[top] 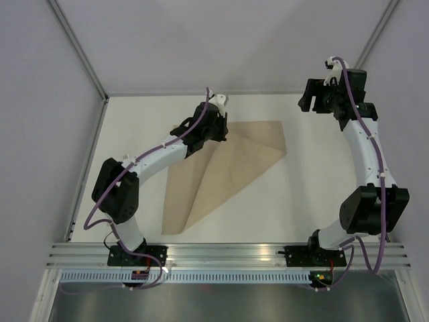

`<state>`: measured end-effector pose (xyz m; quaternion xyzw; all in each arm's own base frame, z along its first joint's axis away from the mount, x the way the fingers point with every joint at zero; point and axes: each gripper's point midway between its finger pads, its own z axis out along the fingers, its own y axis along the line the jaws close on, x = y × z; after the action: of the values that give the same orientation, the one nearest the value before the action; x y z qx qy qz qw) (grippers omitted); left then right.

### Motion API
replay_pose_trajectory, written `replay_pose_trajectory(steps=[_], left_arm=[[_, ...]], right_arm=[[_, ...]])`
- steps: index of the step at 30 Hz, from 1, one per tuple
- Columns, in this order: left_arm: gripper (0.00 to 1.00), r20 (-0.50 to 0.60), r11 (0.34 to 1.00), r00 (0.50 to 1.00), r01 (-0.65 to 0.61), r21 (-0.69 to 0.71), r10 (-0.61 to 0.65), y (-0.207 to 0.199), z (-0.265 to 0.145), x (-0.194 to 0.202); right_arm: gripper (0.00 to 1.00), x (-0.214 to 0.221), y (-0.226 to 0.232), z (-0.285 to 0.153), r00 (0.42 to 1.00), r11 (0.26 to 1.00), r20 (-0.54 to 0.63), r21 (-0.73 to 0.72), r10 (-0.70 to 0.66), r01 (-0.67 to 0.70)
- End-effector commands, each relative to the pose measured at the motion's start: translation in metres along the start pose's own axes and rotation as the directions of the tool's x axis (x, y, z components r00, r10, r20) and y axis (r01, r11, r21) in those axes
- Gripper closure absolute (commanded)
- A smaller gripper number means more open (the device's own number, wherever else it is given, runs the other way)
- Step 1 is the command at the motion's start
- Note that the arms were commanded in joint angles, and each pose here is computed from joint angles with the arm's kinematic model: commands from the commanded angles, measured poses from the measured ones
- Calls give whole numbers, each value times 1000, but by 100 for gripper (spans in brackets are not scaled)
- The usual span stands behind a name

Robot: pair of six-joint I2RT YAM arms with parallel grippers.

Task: Fold the napkin, place the utensils inside, and roll it up
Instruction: Fold the napkin

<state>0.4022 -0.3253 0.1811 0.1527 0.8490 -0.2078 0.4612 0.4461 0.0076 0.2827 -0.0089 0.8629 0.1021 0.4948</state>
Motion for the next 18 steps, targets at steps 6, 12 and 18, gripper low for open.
replay_pose_trajectory(steps=[6, 12, 18], left_arm=[[98, 31, 1000, 999, 16, -26, -15, 53, -2, -29], [98, 29, 997, 998, 49, -62, -47, 88, 6, -34], [98, 38, 993, 997, 72, -89, -69, 112, 8, -40]], right_arm=[[18, -16, 0, 17, 1000, 1000, 22, -27, 17, -16], [19, -11, -1, 32, 1000, 999, 2, -43, 20, -20], [19, -6, -2, 40, 1000, 999, -15, -46, 16, -16]])
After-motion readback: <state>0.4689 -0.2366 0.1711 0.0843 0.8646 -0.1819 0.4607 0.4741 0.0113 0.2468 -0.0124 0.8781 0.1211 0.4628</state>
